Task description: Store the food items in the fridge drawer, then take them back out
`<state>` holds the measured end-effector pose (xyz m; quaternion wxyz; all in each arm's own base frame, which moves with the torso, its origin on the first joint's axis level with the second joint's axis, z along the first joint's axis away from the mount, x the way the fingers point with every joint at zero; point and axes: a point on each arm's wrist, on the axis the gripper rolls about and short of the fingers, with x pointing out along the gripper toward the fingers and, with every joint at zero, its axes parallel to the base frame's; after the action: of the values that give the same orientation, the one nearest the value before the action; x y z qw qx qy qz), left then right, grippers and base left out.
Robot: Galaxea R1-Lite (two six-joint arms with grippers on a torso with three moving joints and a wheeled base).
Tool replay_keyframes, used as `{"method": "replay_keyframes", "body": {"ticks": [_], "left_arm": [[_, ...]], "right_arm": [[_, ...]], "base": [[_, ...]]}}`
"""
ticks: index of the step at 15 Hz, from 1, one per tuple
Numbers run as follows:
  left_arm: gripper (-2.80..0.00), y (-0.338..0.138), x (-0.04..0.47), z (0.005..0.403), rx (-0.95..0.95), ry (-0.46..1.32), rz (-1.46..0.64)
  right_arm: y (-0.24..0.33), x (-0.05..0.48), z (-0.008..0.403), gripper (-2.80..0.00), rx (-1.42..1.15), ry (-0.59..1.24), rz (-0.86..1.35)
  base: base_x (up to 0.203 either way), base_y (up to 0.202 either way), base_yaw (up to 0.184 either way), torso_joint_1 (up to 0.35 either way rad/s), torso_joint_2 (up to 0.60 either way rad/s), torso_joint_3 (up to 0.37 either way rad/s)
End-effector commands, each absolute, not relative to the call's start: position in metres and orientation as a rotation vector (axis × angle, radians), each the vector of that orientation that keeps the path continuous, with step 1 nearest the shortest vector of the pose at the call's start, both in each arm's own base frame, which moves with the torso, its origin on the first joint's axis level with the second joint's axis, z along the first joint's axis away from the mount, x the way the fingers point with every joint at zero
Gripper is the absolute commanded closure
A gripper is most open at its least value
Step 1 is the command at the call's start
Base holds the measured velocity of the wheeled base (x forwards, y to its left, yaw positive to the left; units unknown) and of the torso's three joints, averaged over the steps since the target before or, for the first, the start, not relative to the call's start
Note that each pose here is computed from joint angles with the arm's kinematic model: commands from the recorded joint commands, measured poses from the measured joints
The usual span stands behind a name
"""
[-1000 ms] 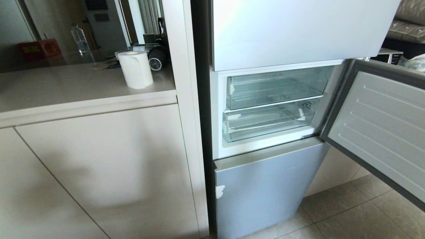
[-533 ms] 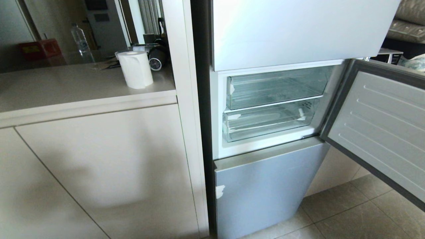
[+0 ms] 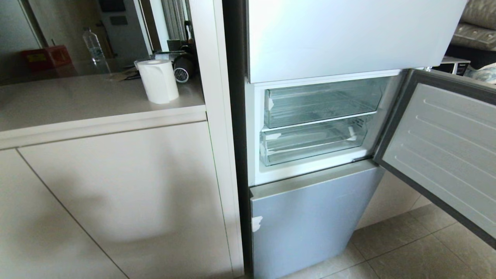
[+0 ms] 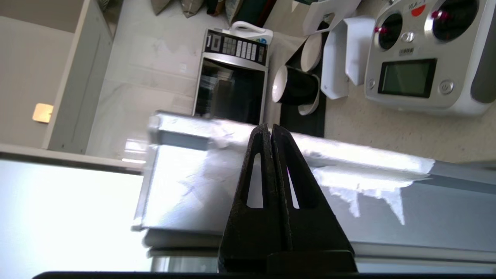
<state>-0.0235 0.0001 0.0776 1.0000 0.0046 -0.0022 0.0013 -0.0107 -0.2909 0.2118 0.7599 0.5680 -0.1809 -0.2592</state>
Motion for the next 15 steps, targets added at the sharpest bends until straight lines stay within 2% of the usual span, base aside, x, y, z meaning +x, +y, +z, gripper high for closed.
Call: {"method": "replay_keyframes", "body": {"ticks": [1,7,15], "left_arm": [[0.0,0.0,-0.024,0.078,0.009,-0.005,0.003],[0.0,0.0,-0.024,0.078,0.009,-0.005,0.003],[0.0,0.0,-0.024,0.078,0.009,-0.005,0.003]], "right_arm": [[-0.263,-0.022,0.232,0.0,1.187,-0.43,-0.57],[-0.227,-0.061,0.275,0.0,1.089,-0.622,-0.649],[-0.295,-0.061,0.228,0.0,1.272,-0.585,-0.599]], "base": [[0.0,0.0,0.0,0.0,0.0,0.0],[0.0,0.0,0.0,0.0,0.0,0.0],[0.0,0.0,0.0,0.0,0.0,0.0]]}}
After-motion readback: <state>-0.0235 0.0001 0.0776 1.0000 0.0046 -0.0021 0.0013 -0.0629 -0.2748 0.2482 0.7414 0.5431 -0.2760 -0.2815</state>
